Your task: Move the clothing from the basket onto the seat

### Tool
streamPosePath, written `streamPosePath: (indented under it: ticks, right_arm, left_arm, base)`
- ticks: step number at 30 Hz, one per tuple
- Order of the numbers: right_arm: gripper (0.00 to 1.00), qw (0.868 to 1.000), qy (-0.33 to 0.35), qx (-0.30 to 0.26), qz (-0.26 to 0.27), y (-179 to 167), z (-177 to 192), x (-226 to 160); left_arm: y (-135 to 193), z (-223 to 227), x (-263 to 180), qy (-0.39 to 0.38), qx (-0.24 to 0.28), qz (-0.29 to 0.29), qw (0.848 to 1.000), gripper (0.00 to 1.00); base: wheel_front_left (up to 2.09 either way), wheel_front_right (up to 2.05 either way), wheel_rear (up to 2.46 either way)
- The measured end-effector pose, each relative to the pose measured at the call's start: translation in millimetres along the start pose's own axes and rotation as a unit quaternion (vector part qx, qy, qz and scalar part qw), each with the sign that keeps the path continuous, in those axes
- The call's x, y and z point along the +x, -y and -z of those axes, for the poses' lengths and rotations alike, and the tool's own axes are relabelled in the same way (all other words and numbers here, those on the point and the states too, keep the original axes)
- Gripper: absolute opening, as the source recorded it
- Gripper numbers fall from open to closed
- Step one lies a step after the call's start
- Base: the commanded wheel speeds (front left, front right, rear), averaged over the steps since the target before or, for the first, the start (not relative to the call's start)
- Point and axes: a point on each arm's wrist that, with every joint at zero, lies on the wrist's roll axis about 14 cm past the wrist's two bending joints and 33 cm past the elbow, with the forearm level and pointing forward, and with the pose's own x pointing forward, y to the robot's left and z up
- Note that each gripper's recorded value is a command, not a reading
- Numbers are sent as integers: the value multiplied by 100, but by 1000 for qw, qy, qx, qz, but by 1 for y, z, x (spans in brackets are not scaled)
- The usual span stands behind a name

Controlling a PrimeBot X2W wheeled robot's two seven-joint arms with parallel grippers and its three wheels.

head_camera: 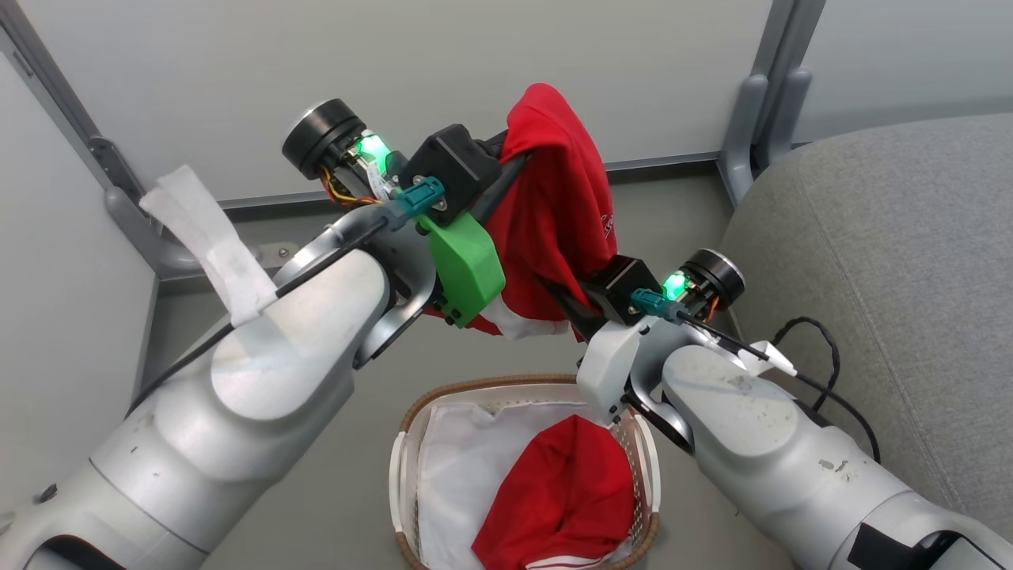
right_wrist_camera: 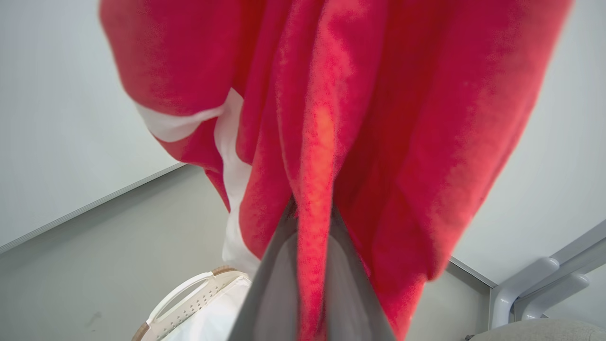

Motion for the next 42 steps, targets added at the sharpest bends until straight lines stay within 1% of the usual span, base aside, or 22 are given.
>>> streamPosePath:
  ticks: [4,6,7,8,10,14,18,22,28,34,37,42]
  right_arm:
    - [0,1000,4,0,7,7,-4,1]
    - [0,1000,7,1,12,11,-6,1]
    - [0,1000,9,2,16,14,-7,1]
    - [0,1000,13,3,21,18,-9,1]
    - [0,999,22,4,30,24,-15,1]
    - [0,998,41,5,51,39,-25,0]
    - [0,996,53,2,76,56,-31,-4]
    - [0,993,57,3,107,74,-29,-14]
    - [0,987,58,9,152,99,-21,-36]
    - [0,978,61,7,201,126,-15,-62]
    - [0,973,64,5,222,137,-15,-74]
    - [0,965,63,-10,253,153,-14,-99]
  left_arm:
    - [-8,3,-2,3,-13,-10,1000,0]
    - [-13,7,-4,5,-20,-18,1000,44]
    - [-14,10,-5,4,-26,-20,999,78]
    - [-13,14,-6,1,-39,-21,999,100]
    - [-11,20,-8,4,-60,-21,998,100]
    - [-16,31,-13,8,-78,-35,996,100]
    - [-8,49,-18,8,-109,-44,993,100]
    - [2,66,-25,8,-150,-57,987,100]
    - [23,91,-36,-4,-191,-65,979,100]
    - [47,100,-36,-10,-224,-54,973,100]
    - [54,102,-33,-9,-231,-48,972,100]
    - [73,97,-19,0,-238,-21,971,100]
  base:
    - [0,0,0]
    - [0,0,0]
    - [0,0,0]
    - [0,0,0]
    - [0,0,0]
    - [0,0,0]
    - [0,0,0]
    - [0,0,0]
    - [0,0,0]
    - [0,0,0]
    - [0,0,0]
    - [0,0,0]
